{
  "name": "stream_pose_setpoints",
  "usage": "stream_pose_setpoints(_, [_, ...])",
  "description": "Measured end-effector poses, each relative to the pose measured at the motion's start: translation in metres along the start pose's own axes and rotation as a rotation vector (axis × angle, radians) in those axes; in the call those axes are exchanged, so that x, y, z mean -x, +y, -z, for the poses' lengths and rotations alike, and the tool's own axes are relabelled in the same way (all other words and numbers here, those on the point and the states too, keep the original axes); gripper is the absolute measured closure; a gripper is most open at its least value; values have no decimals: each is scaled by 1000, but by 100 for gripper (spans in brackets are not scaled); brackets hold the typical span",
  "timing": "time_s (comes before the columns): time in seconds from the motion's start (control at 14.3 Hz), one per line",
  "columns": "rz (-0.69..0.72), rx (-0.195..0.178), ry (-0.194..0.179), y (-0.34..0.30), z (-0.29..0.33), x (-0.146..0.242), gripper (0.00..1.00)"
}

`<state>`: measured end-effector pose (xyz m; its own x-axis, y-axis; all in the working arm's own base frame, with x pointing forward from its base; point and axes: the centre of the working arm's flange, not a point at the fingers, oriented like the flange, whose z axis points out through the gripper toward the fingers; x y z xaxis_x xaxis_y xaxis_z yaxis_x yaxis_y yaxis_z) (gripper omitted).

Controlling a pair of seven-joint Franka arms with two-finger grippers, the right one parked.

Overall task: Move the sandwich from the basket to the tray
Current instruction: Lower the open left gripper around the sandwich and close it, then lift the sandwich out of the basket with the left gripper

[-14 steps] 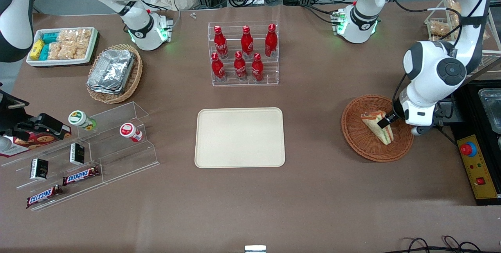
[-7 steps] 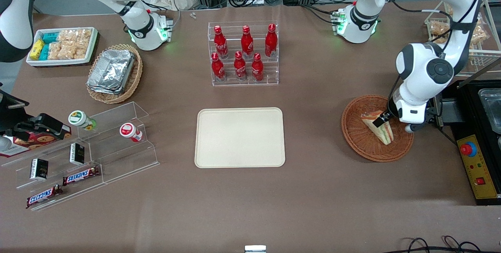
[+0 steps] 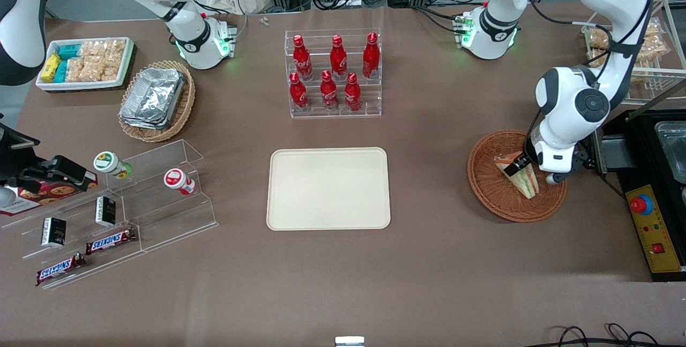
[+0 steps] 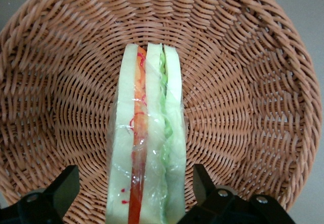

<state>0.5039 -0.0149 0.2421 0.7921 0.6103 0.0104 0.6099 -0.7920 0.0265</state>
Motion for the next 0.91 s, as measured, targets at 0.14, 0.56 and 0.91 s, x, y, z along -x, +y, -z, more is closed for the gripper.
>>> stream_pose_setpoints(0.14, [-1, 1, 1, 0, -1, 0, 2])
stream_pose_setpoints(0.56, [-4, 10, 15, 2, 4, -2, 56])
stream_pose_setpoints(0.91, [-39, -37, -18, 13, 35, -9, 71])
